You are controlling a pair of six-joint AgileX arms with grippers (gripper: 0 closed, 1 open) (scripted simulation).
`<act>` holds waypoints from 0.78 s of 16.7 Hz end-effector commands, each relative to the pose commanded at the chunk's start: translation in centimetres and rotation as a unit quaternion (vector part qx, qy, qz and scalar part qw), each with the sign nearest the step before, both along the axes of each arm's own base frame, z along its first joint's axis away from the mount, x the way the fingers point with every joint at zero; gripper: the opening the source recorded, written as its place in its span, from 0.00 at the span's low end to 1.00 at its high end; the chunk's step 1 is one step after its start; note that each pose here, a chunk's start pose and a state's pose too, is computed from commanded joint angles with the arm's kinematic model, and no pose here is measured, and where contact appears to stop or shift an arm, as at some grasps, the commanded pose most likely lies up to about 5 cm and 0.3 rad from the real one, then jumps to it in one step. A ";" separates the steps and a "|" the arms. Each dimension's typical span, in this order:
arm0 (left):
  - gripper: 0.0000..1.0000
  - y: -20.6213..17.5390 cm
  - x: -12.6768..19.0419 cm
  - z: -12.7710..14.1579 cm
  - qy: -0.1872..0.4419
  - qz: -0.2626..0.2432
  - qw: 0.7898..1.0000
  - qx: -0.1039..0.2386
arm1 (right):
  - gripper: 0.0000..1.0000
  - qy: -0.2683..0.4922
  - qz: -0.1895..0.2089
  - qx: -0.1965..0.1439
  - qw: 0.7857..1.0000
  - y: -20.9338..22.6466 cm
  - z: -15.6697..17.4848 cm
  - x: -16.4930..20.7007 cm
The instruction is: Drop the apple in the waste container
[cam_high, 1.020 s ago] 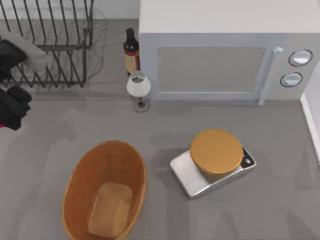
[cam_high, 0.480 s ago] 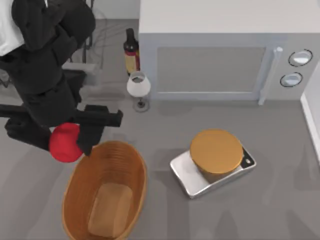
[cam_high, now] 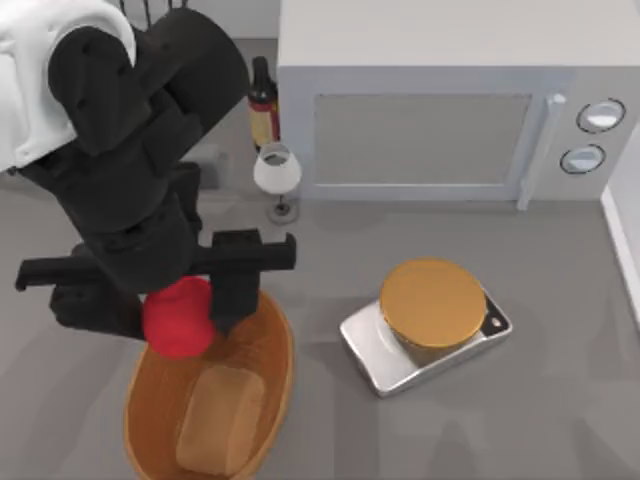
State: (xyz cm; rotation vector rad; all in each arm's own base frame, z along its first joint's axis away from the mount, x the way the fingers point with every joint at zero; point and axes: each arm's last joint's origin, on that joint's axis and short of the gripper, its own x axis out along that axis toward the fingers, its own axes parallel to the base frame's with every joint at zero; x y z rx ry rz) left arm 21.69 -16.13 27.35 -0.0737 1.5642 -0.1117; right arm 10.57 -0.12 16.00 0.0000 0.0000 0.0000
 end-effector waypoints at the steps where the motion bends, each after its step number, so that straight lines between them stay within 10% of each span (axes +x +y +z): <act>1: 0.00 0.0 0.0 0.0 0.000 0.000 1.000 0.000 | 1.00 0.000 0.000 0.000 1.000 0.0 0.0 0.0; 13: 0.00 -0.7 0.1 -6.5 0.000 0.000 1.000 -0.001 | 1.00 0.000 0.000 0.000 1.000 0.0 0.0 0.0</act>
